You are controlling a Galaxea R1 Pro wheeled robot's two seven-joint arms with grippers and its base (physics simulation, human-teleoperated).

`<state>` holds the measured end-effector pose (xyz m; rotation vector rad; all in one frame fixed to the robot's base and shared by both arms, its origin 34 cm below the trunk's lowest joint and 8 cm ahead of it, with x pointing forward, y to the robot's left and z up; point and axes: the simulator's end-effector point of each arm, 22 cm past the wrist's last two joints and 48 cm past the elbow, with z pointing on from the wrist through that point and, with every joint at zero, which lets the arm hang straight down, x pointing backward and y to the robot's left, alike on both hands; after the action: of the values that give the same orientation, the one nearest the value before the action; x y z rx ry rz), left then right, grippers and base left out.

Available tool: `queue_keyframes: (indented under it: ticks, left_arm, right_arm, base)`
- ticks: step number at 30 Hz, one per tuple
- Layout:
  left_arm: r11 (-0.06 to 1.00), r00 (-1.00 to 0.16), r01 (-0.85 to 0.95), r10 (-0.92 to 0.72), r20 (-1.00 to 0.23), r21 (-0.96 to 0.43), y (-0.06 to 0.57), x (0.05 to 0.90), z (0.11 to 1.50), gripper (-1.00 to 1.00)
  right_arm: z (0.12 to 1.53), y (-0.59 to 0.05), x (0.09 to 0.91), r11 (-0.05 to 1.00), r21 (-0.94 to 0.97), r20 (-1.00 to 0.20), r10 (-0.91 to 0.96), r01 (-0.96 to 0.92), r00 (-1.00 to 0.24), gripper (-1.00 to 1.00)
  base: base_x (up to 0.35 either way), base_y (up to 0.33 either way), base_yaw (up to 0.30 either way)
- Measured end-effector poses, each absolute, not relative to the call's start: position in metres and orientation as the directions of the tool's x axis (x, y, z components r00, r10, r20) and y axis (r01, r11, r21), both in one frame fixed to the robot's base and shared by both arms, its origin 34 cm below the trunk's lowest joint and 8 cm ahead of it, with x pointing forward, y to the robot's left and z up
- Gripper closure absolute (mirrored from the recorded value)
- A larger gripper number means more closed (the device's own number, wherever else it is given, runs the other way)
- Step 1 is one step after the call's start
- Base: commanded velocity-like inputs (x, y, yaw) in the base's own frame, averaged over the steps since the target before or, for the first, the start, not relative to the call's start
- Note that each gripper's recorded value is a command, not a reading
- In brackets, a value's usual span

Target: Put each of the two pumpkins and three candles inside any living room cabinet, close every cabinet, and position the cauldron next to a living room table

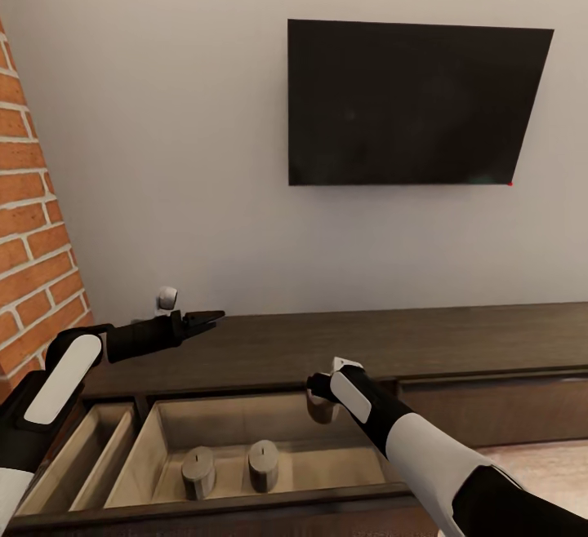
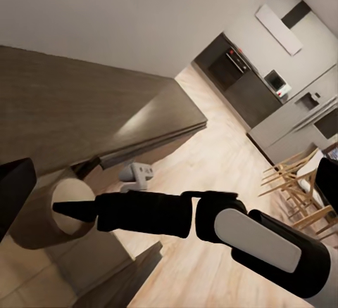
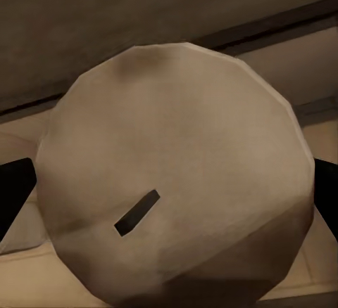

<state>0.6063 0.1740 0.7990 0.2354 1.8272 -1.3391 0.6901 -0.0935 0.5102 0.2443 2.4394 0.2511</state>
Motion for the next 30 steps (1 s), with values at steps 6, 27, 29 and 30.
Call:
queue_keyframes:
  ticks: [6,27,29,30]
  left_arm:
    - [0.404,-0.646,0.594,-0.275,-0.712,-0.696,0.160,0.596,0.779,-1.00]
    - [0.295,-0.678,0.642,-0.211,-0.704,-0.708,0.112,0.567,0.754,-1.00]
    - [0.280,-0.684,0.641,-0.212,-0.698,-0.714,0.111,0.566,0.754,-1.00]
    - [0.276,-0.685,0.643,-0.212,-0.697,-0.715,0.110,0.566,0.754,-1.00]
  right_arm:
    - [0.491,-0.097,0.684,0.965,0.232,-0.592,0.241,0.124,-0.769,1.00]
    - [0.439,-0.101,0.674,0.965,0.220,-0.557,0.245,0.144,-0.794,1.00]
    - [0.434,-0.102,0.674,0.965,0.218,-0.552,0.245,0.146,-0.797,1.00]
    - [0.432,-0.102,0.674,0.965,0.217,-0.550,0.246,0.148,-0.798,1.00]
  base:
    - [0.000,0.000,0.000]
    - [0.000,0.000,0.000]
    - [0.000,0.000,0.000]
    - [0.000,0.000,0.000]
